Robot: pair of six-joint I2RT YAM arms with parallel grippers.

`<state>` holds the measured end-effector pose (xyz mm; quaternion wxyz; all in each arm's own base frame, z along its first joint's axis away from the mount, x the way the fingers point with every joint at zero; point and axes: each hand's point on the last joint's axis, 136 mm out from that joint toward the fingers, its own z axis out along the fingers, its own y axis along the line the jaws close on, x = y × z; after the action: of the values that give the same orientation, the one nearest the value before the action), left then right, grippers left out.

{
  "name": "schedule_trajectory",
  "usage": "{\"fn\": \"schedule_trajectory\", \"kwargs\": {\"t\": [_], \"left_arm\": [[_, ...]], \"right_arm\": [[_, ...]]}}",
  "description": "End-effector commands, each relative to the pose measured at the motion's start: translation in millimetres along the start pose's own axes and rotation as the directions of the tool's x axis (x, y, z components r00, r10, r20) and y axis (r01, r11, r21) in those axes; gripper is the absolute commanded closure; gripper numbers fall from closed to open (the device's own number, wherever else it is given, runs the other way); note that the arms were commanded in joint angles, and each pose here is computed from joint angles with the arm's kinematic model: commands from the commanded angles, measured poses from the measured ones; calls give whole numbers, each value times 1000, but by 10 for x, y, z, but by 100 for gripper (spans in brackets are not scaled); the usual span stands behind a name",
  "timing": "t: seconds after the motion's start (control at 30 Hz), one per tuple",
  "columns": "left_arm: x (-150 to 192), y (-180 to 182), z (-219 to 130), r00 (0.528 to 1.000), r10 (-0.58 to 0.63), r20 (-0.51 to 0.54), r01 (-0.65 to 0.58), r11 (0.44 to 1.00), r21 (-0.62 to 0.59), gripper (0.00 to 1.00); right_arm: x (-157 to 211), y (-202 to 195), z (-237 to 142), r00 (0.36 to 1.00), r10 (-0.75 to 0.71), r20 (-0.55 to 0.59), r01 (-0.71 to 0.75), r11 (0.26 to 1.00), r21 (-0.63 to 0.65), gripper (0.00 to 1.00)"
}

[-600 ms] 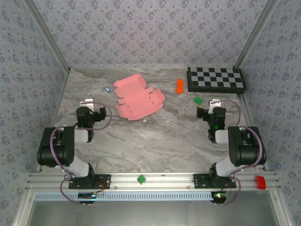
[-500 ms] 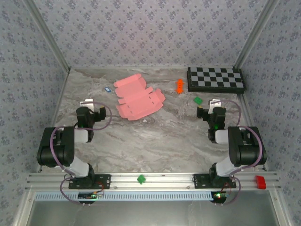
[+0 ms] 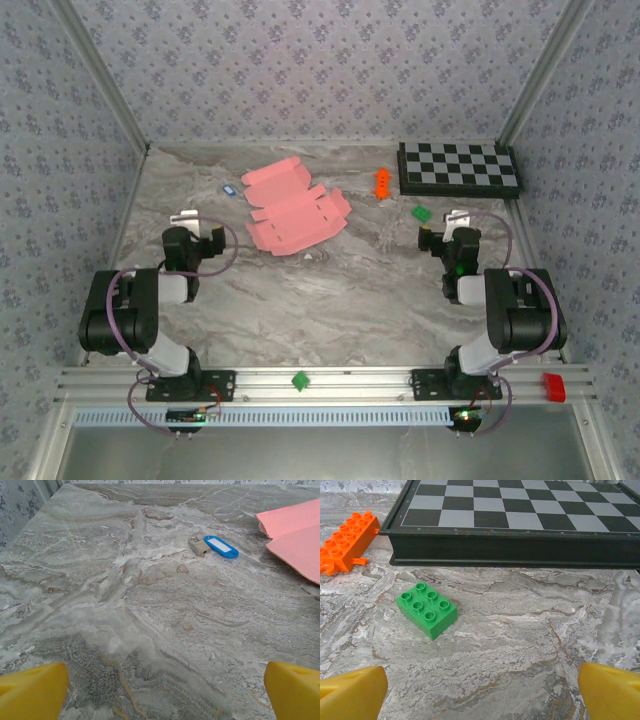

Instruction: Fold the paper box

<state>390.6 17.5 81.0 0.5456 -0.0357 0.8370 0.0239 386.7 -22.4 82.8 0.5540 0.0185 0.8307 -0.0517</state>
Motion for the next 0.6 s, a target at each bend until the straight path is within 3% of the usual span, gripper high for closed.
{"fn": "schedule_trajectory", "kwargs": {"t": [0.0, 0.57], "left_arm": [[-92, -49, 35, 1000, 0, 19, -1, 1000, 23, 0], [-149, 2, 10, 1000, -16, 24, 16, 1000, -7, 0]], "right_arm": [[-51, -5, 28, 1000, 18, 13, -18, 1000, 6, 0], [-126, -40, -49, 999, 28, 30, -29, 999, 20, 0]]}}
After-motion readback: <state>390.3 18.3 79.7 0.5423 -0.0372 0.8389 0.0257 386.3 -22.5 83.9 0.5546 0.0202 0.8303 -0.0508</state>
